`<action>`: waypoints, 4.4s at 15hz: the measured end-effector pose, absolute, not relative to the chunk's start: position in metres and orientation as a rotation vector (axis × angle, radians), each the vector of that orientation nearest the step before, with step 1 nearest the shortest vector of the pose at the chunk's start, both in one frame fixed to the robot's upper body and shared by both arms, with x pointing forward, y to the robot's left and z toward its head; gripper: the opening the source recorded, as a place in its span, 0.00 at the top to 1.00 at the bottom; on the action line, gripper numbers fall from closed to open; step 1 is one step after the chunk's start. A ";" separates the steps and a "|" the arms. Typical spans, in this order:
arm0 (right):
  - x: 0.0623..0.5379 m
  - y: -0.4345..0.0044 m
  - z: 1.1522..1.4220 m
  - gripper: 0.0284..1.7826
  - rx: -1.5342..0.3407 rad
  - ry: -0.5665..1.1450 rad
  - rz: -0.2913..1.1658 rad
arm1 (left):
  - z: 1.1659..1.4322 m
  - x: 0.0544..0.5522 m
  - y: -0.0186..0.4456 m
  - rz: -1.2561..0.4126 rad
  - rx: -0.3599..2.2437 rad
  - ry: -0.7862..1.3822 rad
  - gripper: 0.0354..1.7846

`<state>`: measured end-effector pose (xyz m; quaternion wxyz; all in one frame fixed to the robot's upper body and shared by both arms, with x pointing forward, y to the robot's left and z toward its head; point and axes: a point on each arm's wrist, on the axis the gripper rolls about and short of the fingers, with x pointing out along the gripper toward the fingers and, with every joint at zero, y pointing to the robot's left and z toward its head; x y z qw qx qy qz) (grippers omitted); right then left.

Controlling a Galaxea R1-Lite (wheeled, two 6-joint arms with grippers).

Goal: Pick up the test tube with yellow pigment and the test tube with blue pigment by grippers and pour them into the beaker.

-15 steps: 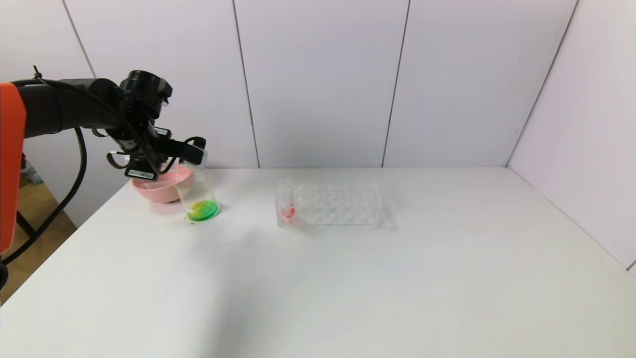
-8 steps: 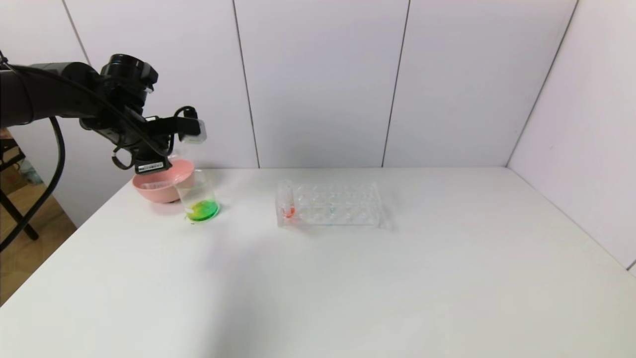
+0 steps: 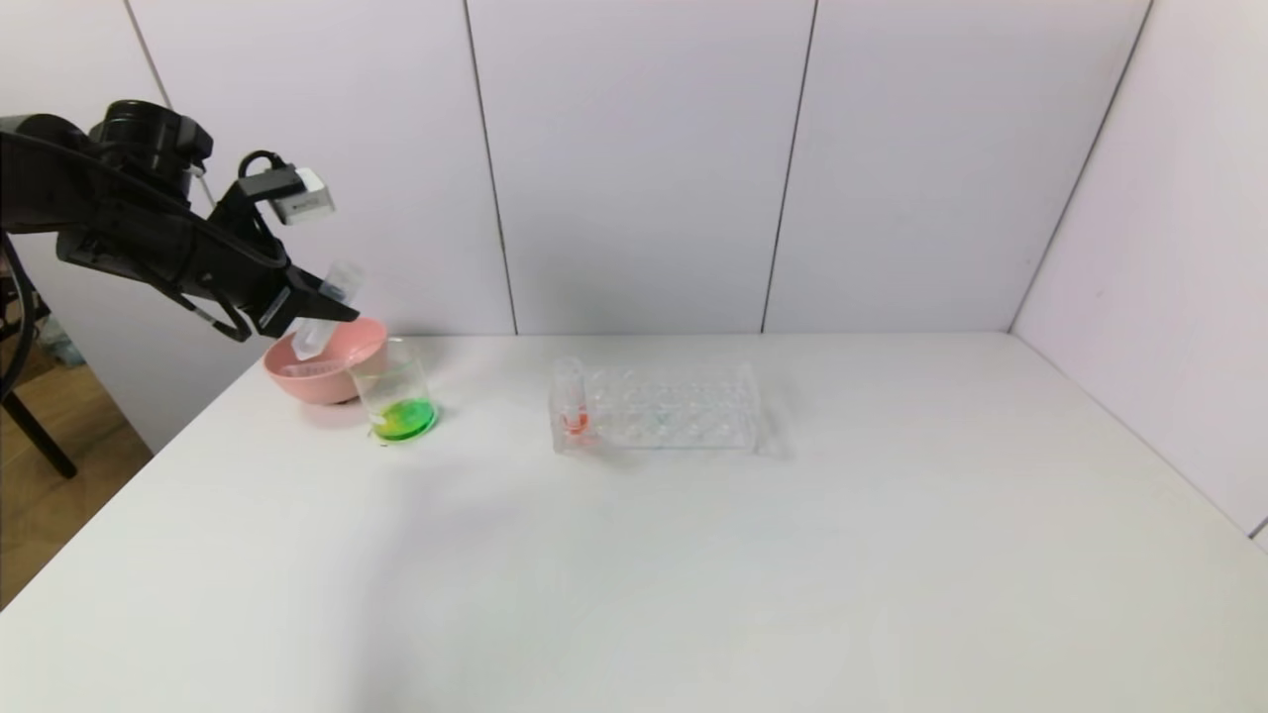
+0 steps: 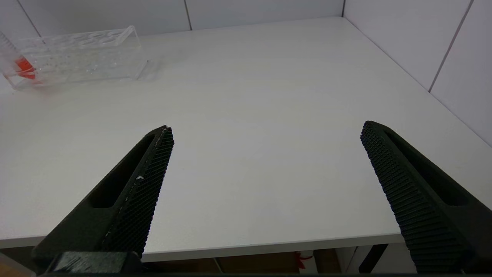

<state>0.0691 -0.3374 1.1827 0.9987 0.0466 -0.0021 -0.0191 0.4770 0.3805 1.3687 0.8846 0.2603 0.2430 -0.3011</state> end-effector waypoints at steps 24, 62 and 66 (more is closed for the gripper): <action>0.069 -0.337 1.183 0.00 0.093 -0.005 -0.038 | 1.295 0.538 0.465 -0.645 0.194 0.357 0.09; 0.069 -0.337 1.183 0.00 0.094 -0.005 -0.038 | 1.236 0.044 0.331 -0.128 0.140 0.081 0.01; 0.069 -0.337 1.183 0.00 0.094 -0.005 -0.038 | 1.191 0.066 0.333 -0.027 0.042 0.024 0.01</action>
